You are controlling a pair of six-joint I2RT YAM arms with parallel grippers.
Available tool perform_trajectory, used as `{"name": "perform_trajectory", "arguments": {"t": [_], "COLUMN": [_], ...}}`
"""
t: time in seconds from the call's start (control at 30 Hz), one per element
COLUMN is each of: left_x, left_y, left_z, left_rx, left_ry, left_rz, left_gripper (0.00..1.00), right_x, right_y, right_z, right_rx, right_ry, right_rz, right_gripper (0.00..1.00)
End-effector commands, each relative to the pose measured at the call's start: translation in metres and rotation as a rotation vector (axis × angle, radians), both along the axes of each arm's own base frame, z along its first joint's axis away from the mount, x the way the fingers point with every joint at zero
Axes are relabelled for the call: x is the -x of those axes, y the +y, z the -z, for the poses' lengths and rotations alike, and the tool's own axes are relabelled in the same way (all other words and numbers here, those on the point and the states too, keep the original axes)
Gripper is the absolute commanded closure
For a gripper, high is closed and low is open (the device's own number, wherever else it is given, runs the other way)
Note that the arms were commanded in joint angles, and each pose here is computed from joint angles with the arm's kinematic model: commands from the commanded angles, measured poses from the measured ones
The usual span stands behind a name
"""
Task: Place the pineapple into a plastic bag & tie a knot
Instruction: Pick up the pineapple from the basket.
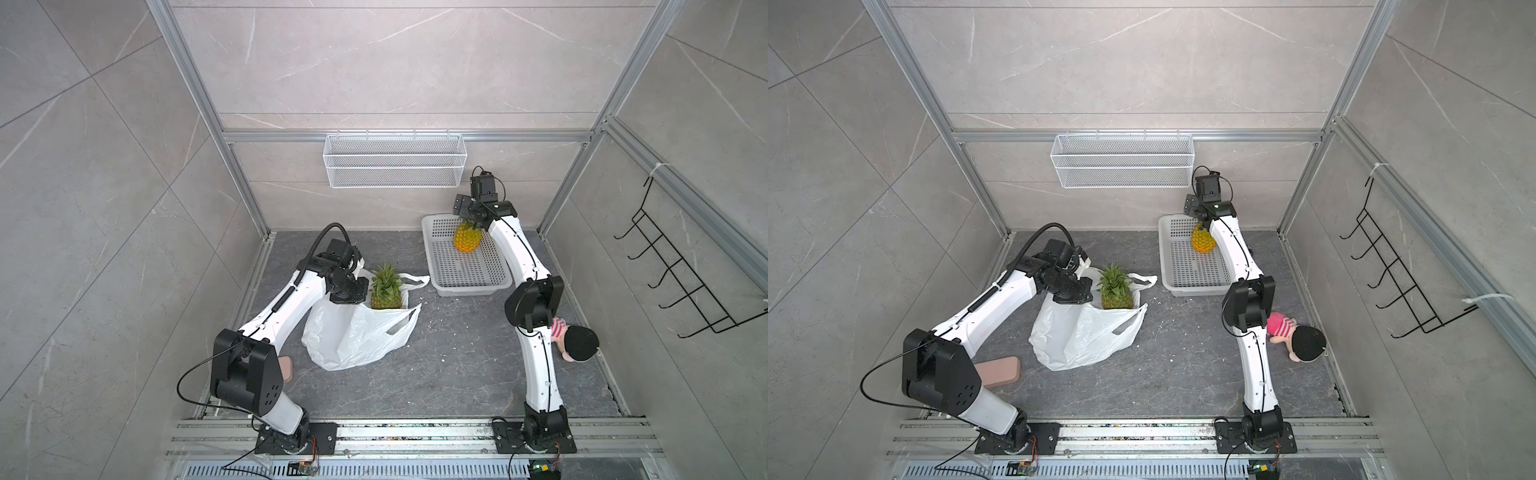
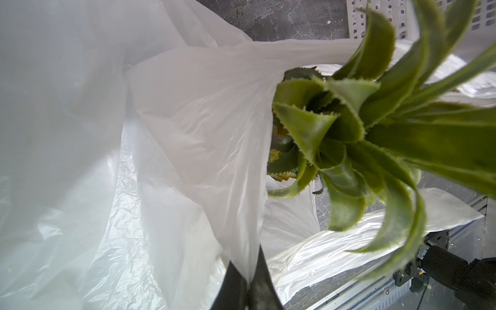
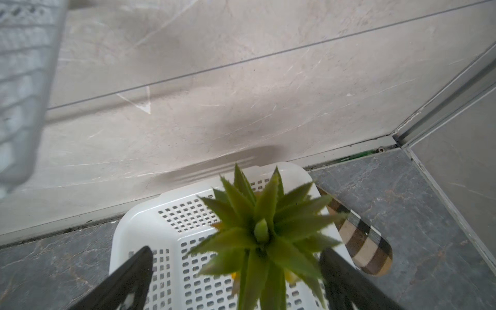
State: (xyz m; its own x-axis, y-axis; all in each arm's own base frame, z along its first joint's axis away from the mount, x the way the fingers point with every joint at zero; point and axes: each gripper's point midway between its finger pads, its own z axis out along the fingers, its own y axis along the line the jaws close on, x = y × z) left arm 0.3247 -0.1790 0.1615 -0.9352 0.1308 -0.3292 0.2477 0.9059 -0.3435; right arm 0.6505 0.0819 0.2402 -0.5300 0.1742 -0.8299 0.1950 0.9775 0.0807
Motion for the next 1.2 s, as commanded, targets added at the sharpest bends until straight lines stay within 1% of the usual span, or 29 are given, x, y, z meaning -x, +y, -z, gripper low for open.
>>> {"name": "perform_trajectory", "arguments": {"t": [0.0, 0.03, 0.13, 0.23, 0.27, 0.33, 0.4, 0.47, 0.5, 0.57, 0.63, 0.77, 0.8, 0.87, 0.97, 1.0, 1.07, 1.17], "left_x": [0.001, 0.001, 0.001, 0.001, 0.001, 0.002, 0.001, 0.001, 0.001, 0.001, 0.002, 0.002, 0.003, 0.003, 0.006, 0.007, 0.011, 0.022], "left_y": [-0.001, -0.001, -0.001, -0.001, -0.001, 0.000, 0.000, 0.001, 0.001, 0.002, 0.004, 0.013, 0.014, 0.017, 0.023, 0.025, 0.031, 0.031], "left_z": [-0.016, -0.016, -0.015, -0.015, -0.015, -0.015, -0.015, -0.016, -0.016, -0.017, -0.017, -0.019, -0.020, -0.026, -0.035, -0.038, -0.047, -0.069], "left_rx": [0.027, 0.026, 0.026, 0.023, 0.023, 0.019, 0.017, 0.013, 0.013, 0.010, 0.003, -0.037, -0.043, -0.046, -0.055, -0.061, -0.070, -0.053], "left_ry": [-0.046, -0.044, -0.041, -0.040, -0.043, -0.042, -0.044, -0.045, -0.048, -0.051, -0.055, -0.077, -0.085, -0.108, -0.142, -0.157, -0.191, -0.267], "left_rz": [0.024, 0.023, 0.025, 0.023, 0.024, 0.023, 0.021, 0.018, 0.018, 0.018, 0.016, 0.000, -0.004, -0.015, -0.034, -0.041, -0.057, -0.055], "left_gripper": [1.00, 1.00, 1.00, 1.00, 1.00, 1.00, 1.00, 1.00, 1.00, 1.00, 1.00, 0.99, 0.94, 0.77, 0.52, 0.45, 0.35, 0.27], "right_x": [-0.009, -0.014, -0.022, -0.025, -0.025, -0.025, -0.023, -0.020, -0.018, -0.010, 0.002, 0.035, 0.043, 0.068, 0.107, 0.120, 0.146, 0.182], "right_y": [-0.002, -0.003, -0.012, -0.019, -0.021, -0.020, -0.019, -0.017, -0.016, -0.015, -0.015, -0.010, -0.010, -0.011, -0.011, -0.011, -0.015, -0.022], "right_z": [0.012, 0.023, 0.039, 0.055, 0.058, 0.063, 0.061, 0.051, 0.042, 0.020, -0.012, -0.060, -0.071, -0.089, -0.097, -0.100, -0.102, -0.111], "right_rx": [0.011, 0.009, -0.008, -0.004, 0.000, 0.011, 0.018, 0.018, 0.018, 0.017, 0.006, -0.033, -0.044, -0.062, -0.087, -0.100, -0.114, -0.126], "right_ry": [0.013, 0.020, 0.026, 0.046, 0.051, 0.066, 0.071, 0.066, 0.058, 0.044, 0.013, -0.053, -0.085, -0.121, -0.100, -0.104, -0.099, -0.100], "right_rz": [-0.016, -0.013, 0.018, 0.035, 0.034, 0.025, 0.006, -0.014, -0.023, -0.034, -0.048, -0.094, -0.105, -0.118, -0.140, -0.150, -0.145, -0.124], "right_gripper": [0.05, 0.07, 0.12, 0.20, 0.25, 0.40, 0.66, 0.90, 0.99, 1.00, 1.00, 1.00, 1.00, 1.00, 1.00, 1.00, 1.00, 1.00]}}
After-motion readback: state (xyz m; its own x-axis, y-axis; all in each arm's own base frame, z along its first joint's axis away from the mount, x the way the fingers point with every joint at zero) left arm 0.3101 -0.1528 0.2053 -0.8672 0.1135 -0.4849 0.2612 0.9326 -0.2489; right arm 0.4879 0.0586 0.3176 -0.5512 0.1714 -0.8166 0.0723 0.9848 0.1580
